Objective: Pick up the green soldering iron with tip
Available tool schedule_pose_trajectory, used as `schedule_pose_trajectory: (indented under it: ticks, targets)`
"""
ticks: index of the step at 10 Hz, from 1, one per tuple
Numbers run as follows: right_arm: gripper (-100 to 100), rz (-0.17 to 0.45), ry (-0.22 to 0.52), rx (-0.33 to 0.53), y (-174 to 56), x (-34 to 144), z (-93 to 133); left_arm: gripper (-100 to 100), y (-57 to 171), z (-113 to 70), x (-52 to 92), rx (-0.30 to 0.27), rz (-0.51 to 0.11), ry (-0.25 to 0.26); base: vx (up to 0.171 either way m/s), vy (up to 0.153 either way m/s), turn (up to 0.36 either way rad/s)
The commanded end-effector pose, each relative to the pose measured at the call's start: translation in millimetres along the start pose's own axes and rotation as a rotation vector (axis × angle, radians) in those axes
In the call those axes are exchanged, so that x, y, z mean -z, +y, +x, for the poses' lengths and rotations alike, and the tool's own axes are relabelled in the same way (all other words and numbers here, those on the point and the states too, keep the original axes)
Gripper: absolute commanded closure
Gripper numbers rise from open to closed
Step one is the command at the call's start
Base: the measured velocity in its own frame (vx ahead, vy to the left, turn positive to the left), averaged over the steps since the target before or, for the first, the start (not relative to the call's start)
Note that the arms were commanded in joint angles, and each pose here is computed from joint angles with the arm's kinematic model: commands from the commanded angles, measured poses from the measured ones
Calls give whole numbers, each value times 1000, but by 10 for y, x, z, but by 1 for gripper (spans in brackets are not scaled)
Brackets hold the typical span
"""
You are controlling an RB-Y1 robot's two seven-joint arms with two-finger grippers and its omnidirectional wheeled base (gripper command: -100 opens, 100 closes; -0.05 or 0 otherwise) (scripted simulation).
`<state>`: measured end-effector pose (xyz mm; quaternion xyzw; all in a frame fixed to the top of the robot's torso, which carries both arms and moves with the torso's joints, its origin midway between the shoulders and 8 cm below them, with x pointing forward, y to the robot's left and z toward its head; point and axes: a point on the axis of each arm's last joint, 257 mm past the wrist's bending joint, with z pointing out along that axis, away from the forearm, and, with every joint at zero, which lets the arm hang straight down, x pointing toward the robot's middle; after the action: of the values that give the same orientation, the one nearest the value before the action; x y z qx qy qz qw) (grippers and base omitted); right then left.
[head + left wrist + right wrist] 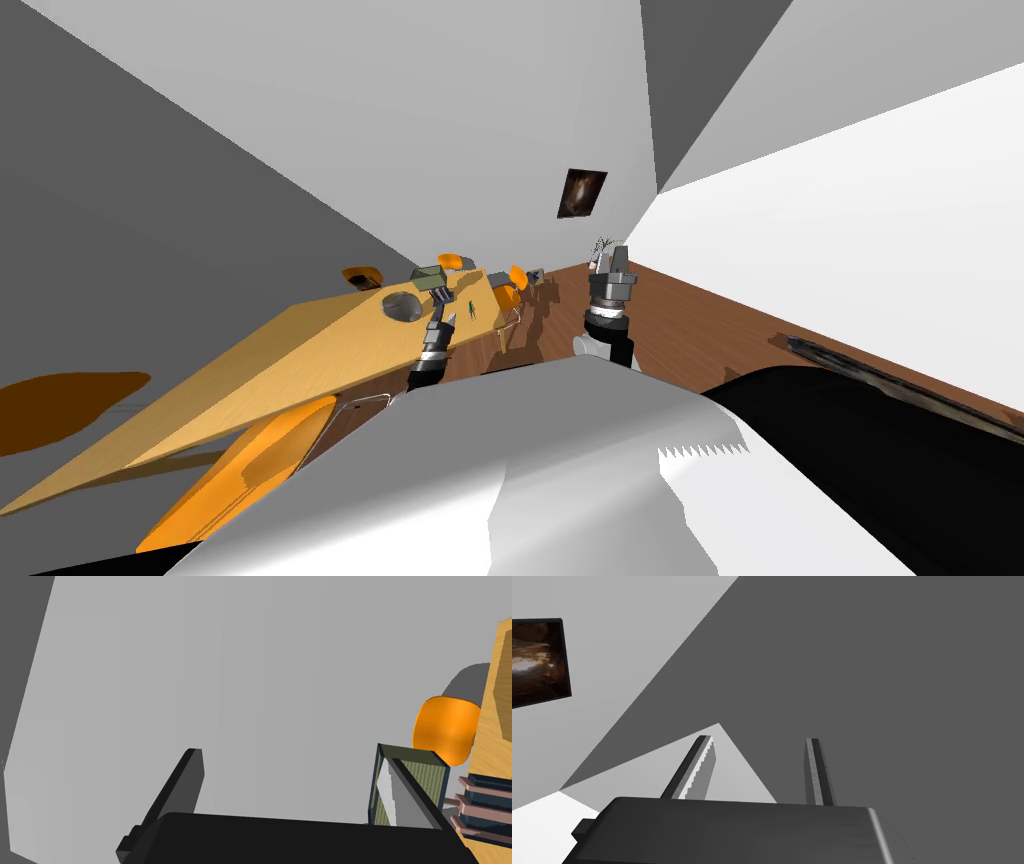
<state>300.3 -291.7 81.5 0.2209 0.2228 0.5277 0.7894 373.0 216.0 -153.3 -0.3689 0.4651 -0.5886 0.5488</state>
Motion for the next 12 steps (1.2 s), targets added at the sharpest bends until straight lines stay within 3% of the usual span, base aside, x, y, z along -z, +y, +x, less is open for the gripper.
schedule_pose_trajectory:
  ticks: [1, 2, 3, 4, 5, 7, 8, 10, 11, 12]
  targets:
    - [0, 0, 0, 0, 0, 0, 0, -100, 305, 82, 161, 34, -75, 26, -40, -102, -149]
    - [0, 0, 0, 0, 0, 0, 0, -100, 360, 79, 181, 35, -87, 25, -46, -86, -57]
    - [0, 0, 0, 0, 0, 0, 0, -100, 622, 153, 342, 63, -156, 48, -40, -108, -135]
    - [0, 0, 0, 0, 0, 0, 0, -100, 660, 151, 359, 63, -164, 47, -43, -98, -57]
    - [0, 0, 0, 0, 0, 0, 0, -100, 845, 228, 511, 90, -219, 71, -51, -116, -154]
    - [0, 0, 0, 0, 0, 0, 0, -100, 959, 219, 572, 91, -245, 69, -20, -65, -21]
    - [0, 0, 0, 0, 0, 0, 0, -100, 1198, 285, 786, 116, -315, 91, -14, -80, -143]
    - [0, 0, 0, 0, 0, 0, 0, -100, 1251, 280, 821, 115, -328, 89, -16, -63, -34]
    - [0, 0, 0, 0, 0, 0, 0, -100, 1452, 342, 1042, 138, -394, 112, -18, -82, -147]
    - [0, 0, 0, 0, 0, 0, 0, -100, 1531, 332, 1103, 137, -414, 109, -8, -84, -75]
